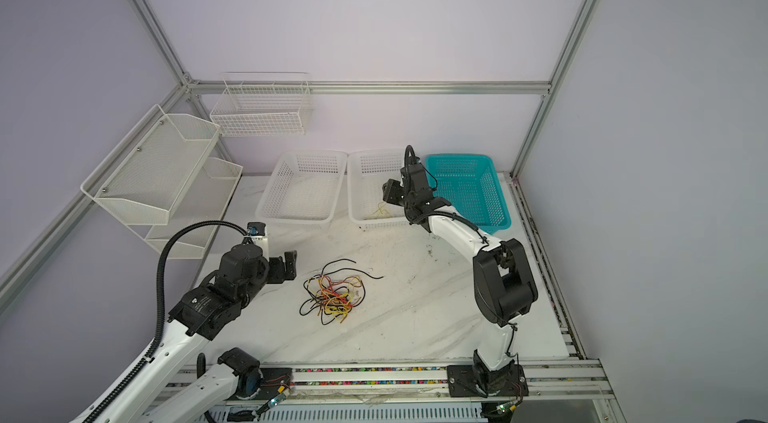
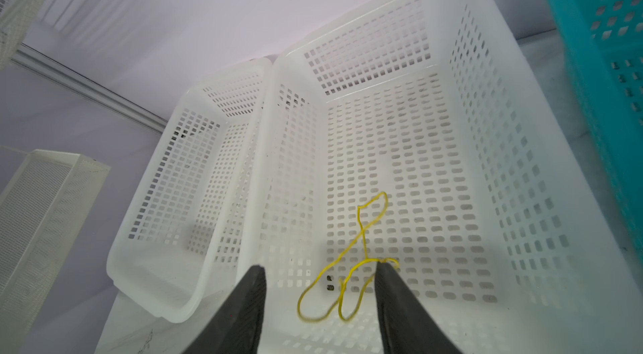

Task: Untangle the cables
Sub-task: 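Bring the right gripper back and grasp a yellow wire in the bundle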

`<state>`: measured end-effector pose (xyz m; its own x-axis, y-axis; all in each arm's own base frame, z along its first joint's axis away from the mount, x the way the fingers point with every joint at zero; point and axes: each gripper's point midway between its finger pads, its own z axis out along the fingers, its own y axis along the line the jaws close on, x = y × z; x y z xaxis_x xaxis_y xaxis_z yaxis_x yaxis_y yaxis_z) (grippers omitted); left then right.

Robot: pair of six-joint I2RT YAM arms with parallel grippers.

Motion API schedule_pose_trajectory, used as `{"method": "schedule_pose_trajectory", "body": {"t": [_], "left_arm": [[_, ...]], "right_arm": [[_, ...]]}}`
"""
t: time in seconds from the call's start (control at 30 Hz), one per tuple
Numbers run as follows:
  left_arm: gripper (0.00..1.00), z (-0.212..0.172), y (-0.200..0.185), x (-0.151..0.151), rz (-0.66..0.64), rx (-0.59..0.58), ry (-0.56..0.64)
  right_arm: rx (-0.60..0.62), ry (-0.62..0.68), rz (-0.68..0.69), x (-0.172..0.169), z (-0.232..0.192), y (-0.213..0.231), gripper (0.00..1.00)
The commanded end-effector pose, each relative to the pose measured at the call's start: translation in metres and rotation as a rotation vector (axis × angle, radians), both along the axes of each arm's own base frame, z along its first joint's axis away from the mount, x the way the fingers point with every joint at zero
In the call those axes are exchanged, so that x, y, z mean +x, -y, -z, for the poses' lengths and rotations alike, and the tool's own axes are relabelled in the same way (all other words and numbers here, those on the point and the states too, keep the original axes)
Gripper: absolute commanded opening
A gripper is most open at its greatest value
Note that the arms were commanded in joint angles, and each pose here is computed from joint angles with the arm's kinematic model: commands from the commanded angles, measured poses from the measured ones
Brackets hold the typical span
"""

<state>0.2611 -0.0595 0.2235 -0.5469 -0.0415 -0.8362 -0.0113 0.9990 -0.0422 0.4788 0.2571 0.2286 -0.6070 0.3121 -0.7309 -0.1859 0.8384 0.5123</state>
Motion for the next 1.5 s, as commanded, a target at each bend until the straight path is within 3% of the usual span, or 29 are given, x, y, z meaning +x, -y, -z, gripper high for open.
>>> {"method": "schedule_pose_trajectory", "body": {"t": [0.0,0.17,0.33,0.53,0.7,0.93,1.2,1.47], "left_arm": [[0.99,0.016,0.007,-0.002,0.055,0.016,-0.035],[1.00,0.016,0.020,-0.009,0.085,-0.073,-0.104],[1.00,0.024,0.050,-0.031,0.124,-0.349,-0.208],[1.00,0.056,0.067,-0.052,0.105,-0.573,-0.305],[1.00,0.090,0.077,-0.061,0.091,-0.676,-0.385],[0.98,0.108,0.080,-0.061,0.068,-0.720,-0.399],[0.93,0.126,0.085,-0.054,0.054,-0.721,-0.425],[0.82,0.142,0.089,-0.048,0.051,-0.716,-0.443]], "right_arm": [[0.011,0.067,-0.056,-0.035,-0.038,-0.009,0.58],[-0.006,0.062,-0.247,-0.122,-0.031,-0.051,0.60],[0.022,-0.048,-0.380,-0.194,0.014,-0.064,0.60],[0.068,-0.130,-0.433,-0.246,0.047,-0.064,0.59],[0.073,-0.196,-0.491,-0.278,0.078,-0.080,0.58],[0.033,-0.213,-0.519,-0.302,0.108,-0.107,0.55],[0.058,-0.195,-0.448,-0.290,0.111,-0.112,0.50],[0.045,-0.227,-0.471,-0.290,0.129,-0.124,0.42]]}}
